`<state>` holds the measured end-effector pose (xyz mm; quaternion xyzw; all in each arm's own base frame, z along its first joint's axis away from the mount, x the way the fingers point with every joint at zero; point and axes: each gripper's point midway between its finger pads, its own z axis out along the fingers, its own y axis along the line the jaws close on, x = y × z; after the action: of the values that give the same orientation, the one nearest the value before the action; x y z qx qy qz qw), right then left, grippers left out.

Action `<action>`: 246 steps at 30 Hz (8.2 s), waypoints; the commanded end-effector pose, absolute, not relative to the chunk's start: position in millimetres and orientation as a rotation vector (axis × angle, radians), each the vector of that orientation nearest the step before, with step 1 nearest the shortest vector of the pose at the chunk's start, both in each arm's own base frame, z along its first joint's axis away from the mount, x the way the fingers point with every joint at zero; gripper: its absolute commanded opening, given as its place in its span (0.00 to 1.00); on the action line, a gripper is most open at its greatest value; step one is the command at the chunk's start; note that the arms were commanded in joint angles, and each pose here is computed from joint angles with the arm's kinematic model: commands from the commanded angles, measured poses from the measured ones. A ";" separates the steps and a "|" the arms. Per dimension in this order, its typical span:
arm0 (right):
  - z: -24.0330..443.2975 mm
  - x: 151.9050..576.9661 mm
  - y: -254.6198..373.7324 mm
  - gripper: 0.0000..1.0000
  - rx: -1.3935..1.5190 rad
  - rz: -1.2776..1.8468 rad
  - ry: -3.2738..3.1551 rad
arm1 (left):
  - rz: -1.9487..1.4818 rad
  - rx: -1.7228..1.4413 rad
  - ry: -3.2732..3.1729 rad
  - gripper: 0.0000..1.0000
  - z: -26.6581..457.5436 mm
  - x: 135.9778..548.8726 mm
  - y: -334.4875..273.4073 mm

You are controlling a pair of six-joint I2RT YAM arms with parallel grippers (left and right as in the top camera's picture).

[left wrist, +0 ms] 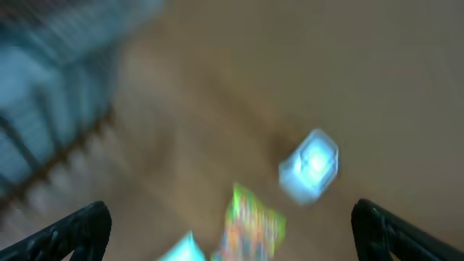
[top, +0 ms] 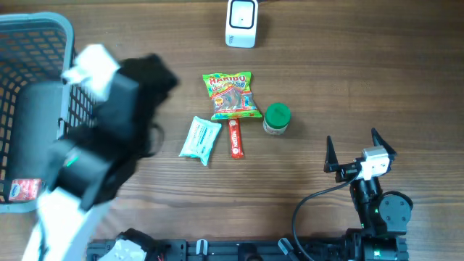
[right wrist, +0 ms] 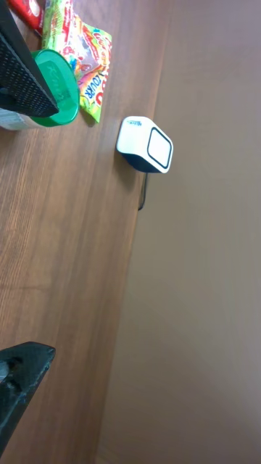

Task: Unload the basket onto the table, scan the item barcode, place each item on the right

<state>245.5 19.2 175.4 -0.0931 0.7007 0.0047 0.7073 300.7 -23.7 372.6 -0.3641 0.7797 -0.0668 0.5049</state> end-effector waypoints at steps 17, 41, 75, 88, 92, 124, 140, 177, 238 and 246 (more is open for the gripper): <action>177.5 245.4 18.1 1.00 -0.204 -0.002 1.547 | 0.438 -1.781 1.675 1.00 280.1 230.1 249.2; 177.5 245.4 18.1 1.00 -0.205 -0.002 1.547 | 0.547 -2.100 1.846 1.00 84.6 169.6 294.2; 177.5 245.4 18.1 1.00 -0.205 -0.002 1.547 | 0.376 -2.100 1.886 0.29 152.4 207.3 307.3; 177.5 245.4 18.1 1.00 -0.205 -0.002 1.547 | -0.338 -1.284 1.861 0.31 392.6 307.7 139.3; 177.5 245.4 18.1 1.00 -0.205 -0.002 1.547 | -0.473 -1.000 2.121 0.30 383.4 320.5 29.0; 177.5 245.4 18.1 1.00 -0.205 -0.002 1.547 | -0.054 -0.188 3.005 0.35 52.5 262.6 -295.0; 177.5 245.4 18.1 0.99 -0.205 -0.002 1.547 | -0.232 -0.153 2.886 0.95 99.3 265.5 -290.5; 177.5 245.4 18.1 1.00 -0.205 -0.002 1.547 | 0.298 -0.717 1.591 1.00 484.2 355.3 130.0; 325.7 284.3 74.1 1.00 0.156 0.772 2.402 | -0.120 -0.284 0.906 1.00 583.0 19.5 16.6; 214.4 320.3 66.8 0.99 1.221 0.673 2.679 | -0.123 -0.276 0.870 1.00 555.6 26.4 17.6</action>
<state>313.8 66.9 251.3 0.2521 0.9176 0.2749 0.1376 23.9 14.9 571.6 -0.1301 0.4266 -0.0663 0.8926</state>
